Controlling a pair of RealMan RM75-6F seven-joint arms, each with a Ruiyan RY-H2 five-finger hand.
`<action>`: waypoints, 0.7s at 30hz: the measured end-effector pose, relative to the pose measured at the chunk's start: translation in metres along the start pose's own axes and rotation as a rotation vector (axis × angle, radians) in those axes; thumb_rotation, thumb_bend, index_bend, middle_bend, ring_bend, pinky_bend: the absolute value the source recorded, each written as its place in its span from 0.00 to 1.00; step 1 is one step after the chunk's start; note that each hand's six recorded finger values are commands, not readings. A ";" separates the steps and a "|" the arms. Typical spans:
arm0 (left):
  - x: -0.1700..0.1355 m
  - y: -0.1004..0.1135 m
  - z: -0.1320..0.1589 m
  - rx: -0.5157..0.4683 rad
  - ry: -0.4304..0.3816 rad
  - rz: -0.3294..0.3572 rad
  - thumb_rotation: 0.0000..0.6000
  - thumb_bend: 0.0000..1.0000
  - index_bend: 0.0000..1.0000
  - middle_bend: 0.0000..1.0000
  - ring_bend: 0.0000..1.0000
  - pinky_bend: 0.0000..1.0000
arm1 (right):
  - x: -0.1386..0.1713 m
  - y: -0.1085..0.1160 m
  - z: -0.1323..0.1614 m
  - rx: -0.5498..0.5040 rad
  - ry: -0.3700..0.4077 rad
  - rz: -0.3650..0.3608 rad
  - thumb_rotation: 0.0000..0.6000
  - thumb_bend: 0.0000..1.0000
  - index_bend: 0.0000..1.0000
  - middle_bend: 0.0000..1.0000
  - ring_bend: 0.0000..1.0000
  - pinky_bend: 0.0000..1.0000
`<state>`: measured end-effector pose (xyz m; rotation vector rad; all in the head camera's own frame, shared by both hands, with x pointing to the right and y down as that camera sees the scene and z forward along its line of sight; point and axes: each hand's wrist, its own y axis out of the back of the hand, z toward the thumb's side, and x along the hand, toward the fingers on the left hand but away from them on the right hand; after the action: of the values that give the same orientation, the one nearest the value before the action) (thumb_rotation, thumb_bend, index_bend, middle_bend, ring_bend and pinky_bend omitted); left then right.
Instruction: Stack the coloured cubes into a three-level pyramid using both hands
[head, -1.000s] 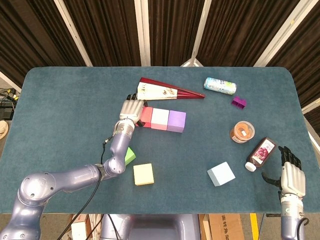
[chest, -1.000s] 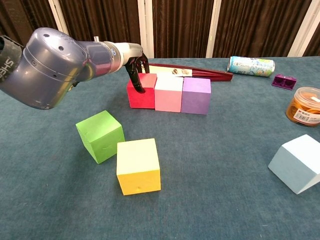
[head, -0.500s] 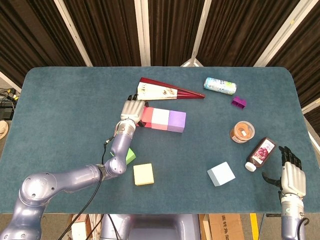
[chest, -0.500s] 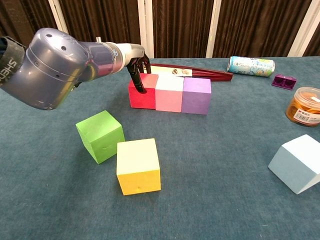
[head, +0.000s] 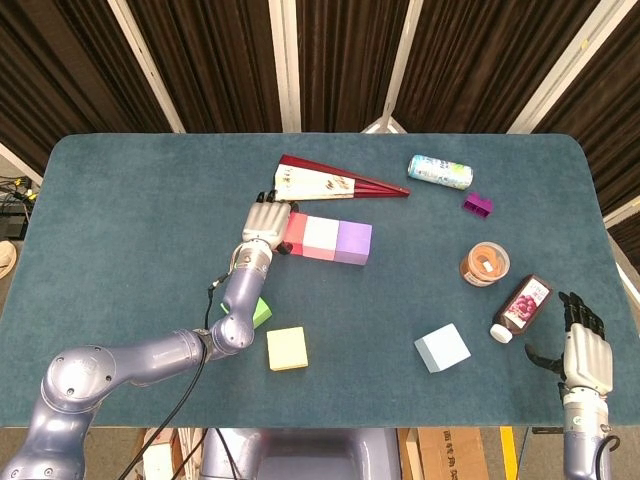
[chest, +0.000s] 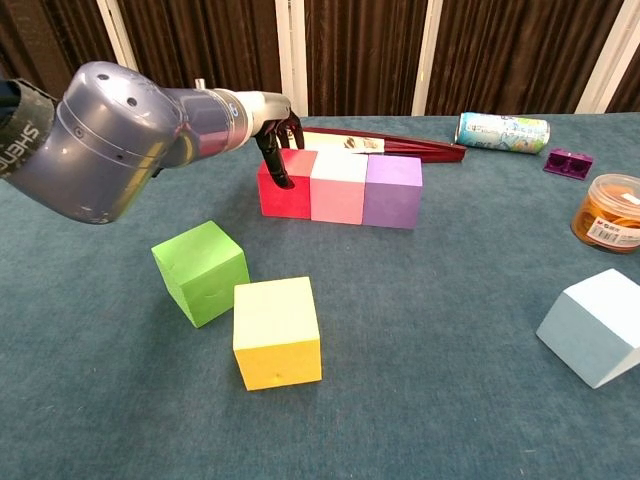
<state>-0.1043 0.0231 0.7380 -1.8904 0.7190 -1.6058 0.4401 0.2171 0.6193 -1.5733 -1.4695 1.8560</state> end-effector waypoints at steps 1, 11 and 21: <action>0.000 0.000 0.000 0.001 0.001 -0.001 1.00 0.32 0.23 0.22 0.00 0.00 | 0.000 0.000 0.000 0.000 0.000 -0.001 1.00 0.27 0.10 0.03 0.00 0.00; -0.002 -0.002 0.001 0.019 -0.001 -0.021 1.00 0.32 0.19 0.19 0.00 0.00 | -0.001 0.000 0.000 -0.001 0.001 0.001 1.00 0.27 0.10 0.03 0.00 0.00; -0.004 0.001 0.000 0.025 0.005 -0.020 1.00 0.32 0.19 0.20 0.00 0.00 | 0.000 0.001 0.000 -0.003 0.001 -0.003 1.00 0.27 0.10 0.03 0.00 0.00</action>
<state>-0.1052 0.0254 0.7350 -1.8820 0.6805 -1.6246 0.4405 0.2164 0.6188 -1.5727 -1.4739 1.8521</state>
